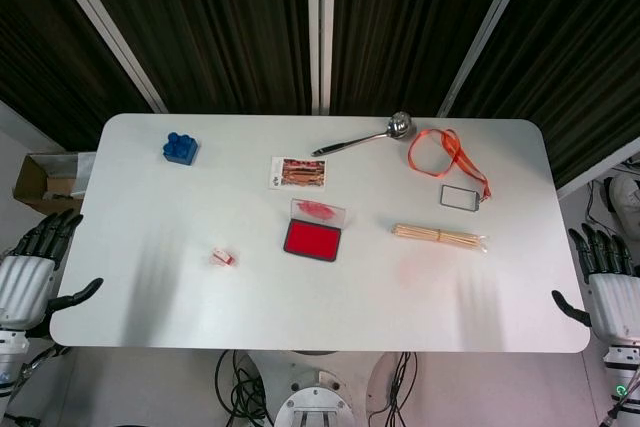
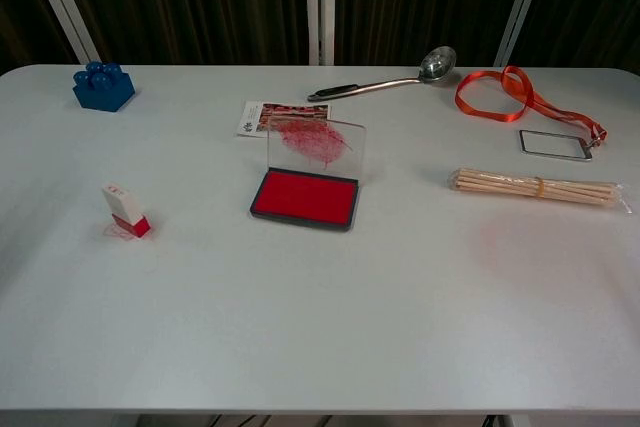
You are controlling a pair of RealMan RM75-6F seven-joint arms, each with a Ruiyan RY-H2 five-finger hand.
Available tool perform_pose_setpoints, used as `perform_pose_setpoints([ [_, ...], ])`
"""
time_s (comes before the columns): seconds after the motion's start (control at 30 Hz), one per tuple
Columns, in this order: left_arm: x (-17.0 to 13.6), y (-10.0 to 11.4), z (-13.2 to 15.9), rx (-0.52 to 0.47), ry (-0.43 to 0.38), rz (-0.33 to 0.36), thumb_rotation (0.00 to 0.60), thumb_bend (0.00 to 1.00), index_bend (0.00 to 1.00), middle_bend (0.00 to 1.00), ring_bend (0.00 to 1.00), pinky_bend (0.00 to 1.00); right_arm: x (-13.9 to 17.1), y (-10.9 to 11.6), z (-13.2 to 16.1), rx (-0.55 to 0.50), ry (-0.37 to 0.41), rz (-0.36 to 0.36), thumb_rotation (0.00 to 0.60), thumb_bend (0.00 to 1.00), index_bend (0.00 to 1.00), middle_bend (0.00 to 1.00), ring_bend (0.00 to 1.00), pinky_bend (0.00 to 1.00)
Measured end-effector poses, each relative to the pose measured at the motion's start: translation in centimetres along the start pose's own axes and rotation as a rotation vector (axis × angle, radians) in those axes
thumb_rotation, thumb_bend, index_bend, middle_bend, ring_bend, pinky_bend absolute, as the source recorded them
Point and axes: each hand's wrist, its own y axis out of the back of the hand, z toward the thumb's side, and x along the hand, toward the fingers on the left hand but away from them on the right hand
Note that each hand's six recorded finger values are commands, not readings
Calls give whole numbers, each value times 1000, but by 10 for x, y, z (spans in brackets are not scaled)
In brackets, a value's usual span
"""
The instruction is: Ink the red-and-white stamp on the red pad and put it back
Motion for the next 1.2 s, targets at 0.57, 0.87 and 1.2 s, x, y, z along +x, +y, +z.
perform_pose_setpoints([
  [0.57,7,-1,12,79,-56,-16,548,126,55,49,190,454,4,1,-3,-3,2,-3,600,106,0,0,0,0],
  [0.87,48,-18,56,165,-253,-73,600,144,122,227,802,983,1,2,-2,11,-2,4,600,107,0,0,0,0],
  [1.2,92,-89,117,253,-502,-211,600,162,163,237,825,980,3,-3,-4,14,-18,21,600,107,0,0,0,0],
])
